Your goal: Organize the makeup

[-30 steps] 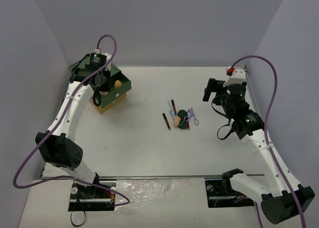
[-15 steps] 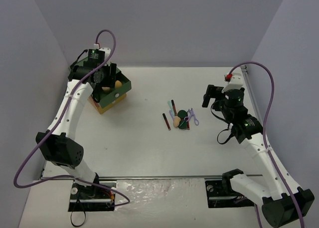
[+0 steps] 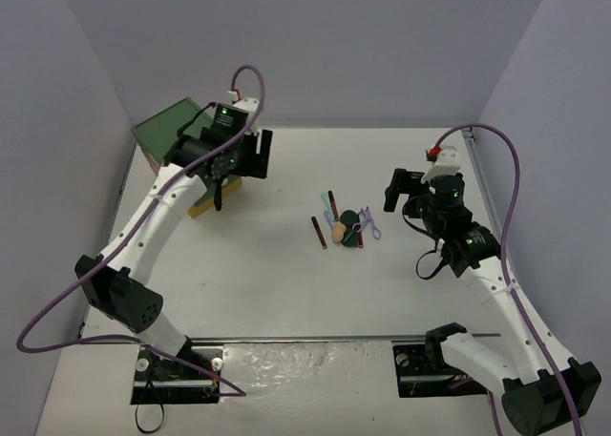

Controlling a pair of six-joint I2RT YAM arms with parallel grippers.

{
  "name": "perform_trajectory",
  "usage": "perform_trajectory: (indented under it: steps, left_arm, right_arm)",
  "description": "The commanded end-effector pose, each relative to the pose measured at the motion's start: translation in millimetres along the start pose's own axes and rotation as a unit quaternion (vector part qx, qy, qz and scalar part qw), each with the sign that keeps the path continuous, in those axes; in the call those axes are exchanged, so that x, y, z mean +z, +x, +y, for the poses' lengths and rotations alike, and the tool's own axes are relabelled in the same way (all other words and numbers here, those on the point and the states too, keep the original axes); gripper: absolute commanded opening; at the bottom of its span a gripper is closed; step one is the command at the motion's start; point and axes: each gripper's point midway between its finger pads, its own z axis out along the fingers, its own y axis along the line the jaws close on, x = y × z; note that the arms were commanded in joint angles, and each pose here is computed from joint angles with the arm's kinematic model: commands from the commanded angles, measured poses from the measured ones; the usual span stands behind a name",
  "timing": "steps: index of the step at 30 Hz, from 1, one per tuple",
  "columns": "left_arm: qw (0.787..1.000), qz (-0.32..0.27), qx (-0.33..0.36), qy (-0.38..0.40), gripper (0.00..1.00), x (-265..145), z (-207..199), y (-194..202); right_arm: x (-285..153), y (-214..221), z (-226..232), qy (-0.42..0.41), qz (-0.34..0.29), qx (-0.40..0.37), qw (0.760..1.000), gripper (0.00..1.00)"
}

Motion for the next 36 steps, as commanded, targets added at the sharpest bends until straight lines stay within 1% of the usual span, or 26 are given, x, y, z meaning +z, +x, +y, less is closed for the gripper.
perform_trajectory:
  steps: [1, 3, 5, 7, 9, 15, 20, 27, 31, 36]
  left_arm:
    - [0.994, -0.028, -0.046, 0.095, 0.65, 12, -89, -1]
    - [0.992, -0.015, -0.029, 0.124, 0.65, 26, -129, 13]
    - [0.99, -0.008, -0.027, 0.139, 0.65, 43, -152, 20]
    - [0.987, 0.016, -0.027, 0.156, 0.64, 63, -176, 35]
    - [0.985, 0.028, -0.019, 0.168, 0.64, 76, -197, 47]
    - [0.98, 0.084, -0.012, 0.179, 0.6, 122, -231, 84]
    - [0.979, 0.099, -0.009, 0.179, 0.56, 142, -242, 98]
    - [0.98, 0.11, -0.003, 0.167, 0.51, 160, -242, 109]
    - [0.98, 0.117, 0.0, 0.162, 0.46, 166, -241, 114]
    - [0.981, 0.119, 0.003, 0.152, 0.36, 169, -238, 116]
  right_arm:
    - [-9, -21, 3, -0.006, -0.049, 0.018, 0.999, 1.0]
    - [-11, -21, 0, 0.0, -0.053, 0.021, 0.998, 1.0]
    - [-15, -21, -2, 0.003, -0.06, 0.024, 0.998, 1.0]
    - [-23, -24, -5, 0.005, -0.073, 0.03, 0.997, 1.0]
    - [-28, -24, -9, 0.012, -0.082, 0.037, 0.996, 1.0]
    - [-41, -23, -17, 0.023, -0.101, 0.05, 0.993, 1.0]
    - [-46, -20, -17, 0.017, -0.105, 0.052, 0.993, 1.0]
    - [-45, -14, -16, 0.012, -0.098, 0.05, 0.994, 1.0]
    - [-44, -13, -16, 0.011, -0.097, 0.05, 0.994, 1.0]
    - [-45, -12, -15, 0.01, -0.097, 0.051, 0.994, 1.0]
